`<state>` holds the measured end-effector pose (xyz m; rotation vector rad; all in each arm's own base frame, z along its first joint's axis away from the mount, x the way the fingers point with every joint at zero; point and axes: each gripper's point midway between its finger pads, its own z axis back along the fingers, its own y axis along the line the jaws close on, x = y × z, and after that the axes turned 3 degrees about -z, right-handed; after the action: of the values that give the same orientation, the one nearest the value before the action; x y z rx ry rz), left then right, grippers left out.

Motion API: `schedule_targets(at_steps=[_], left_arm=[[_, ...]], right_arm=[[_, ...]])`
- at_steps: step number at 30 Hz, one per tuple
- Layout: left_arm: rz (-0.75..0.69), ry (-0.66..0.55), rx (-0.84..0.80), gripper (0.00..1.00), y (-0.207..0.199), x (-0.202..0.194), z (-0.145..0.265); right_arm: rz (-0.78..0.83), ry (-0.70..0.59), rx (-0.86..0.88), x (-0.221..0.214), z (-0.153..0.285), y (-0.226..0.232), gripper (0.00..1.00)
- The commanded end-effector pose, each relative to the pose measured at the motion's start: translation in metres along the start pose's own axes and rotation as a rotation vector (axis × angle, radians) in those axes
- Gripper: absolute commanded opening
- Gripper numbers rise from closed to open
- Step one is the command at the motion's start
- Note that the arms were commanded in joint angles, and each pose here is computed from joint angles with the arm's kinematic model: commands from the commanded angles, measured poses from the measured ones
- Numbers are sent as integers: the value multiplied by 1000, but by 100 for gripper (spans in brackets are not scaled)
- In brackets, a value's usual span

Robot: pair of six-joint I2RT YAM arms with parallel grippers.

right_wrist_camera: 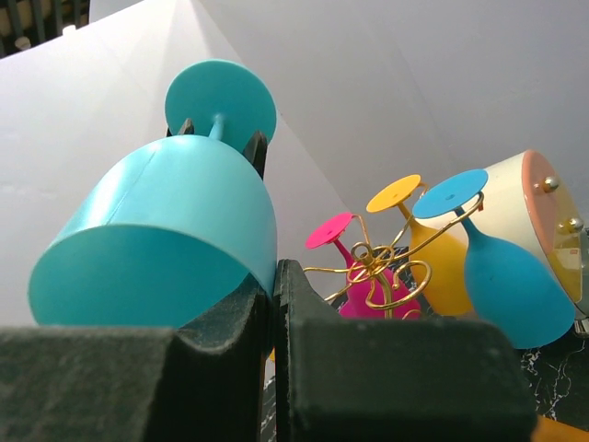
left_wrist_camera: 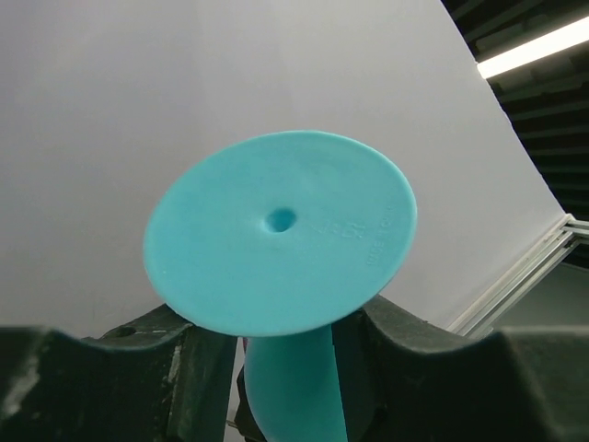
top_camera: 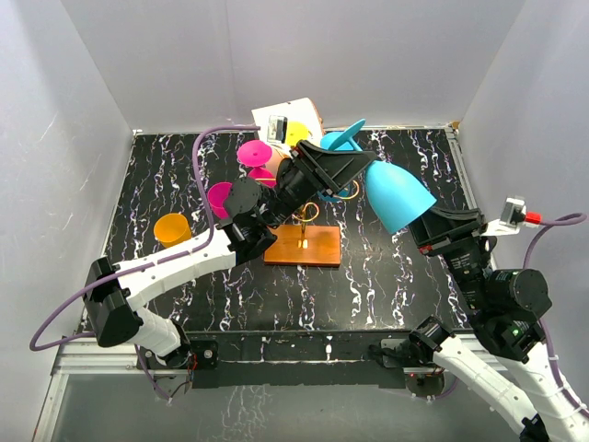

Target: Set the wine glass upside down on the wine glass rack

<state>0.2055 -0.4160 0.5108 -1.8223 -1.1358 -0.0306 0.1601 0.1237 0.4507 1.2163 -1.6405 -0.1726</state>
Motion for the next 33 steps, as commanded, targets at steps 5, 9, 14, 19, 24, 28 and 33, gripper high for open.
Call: schedule_targets(at_steps=[5, 9, 14, 19, 24, 28, 33], left_arm=[[-41, -83, -110, 27, -35, 23, 5], [-64, -87, -128, 12, -41, 26, 7], [-77, -97, -127, 0, -42, 29, 9], [-98, -106, -114, 0, -42, 32, 12], [-129, -132, -86, 0, -41, 40, 19], [-160, -152, -68, 0, -41, 46, 24], [-243, -145, -56, 0, -39, 47, 31]], right_arm=[[58, 134, 87, -29, -5, 9, 0], [68, 150, 67, -31, -4, 5, 0], [59, 145, 34, -27, -2, 2, 0], [54, 136, -14, -20, 3, -2, 21], [62, 166, -67, -20, 13, -8, 47], [69, 193, -112, -23, 26, -18, 59], [93, 215, -150, -20, 45, -23, 63]])
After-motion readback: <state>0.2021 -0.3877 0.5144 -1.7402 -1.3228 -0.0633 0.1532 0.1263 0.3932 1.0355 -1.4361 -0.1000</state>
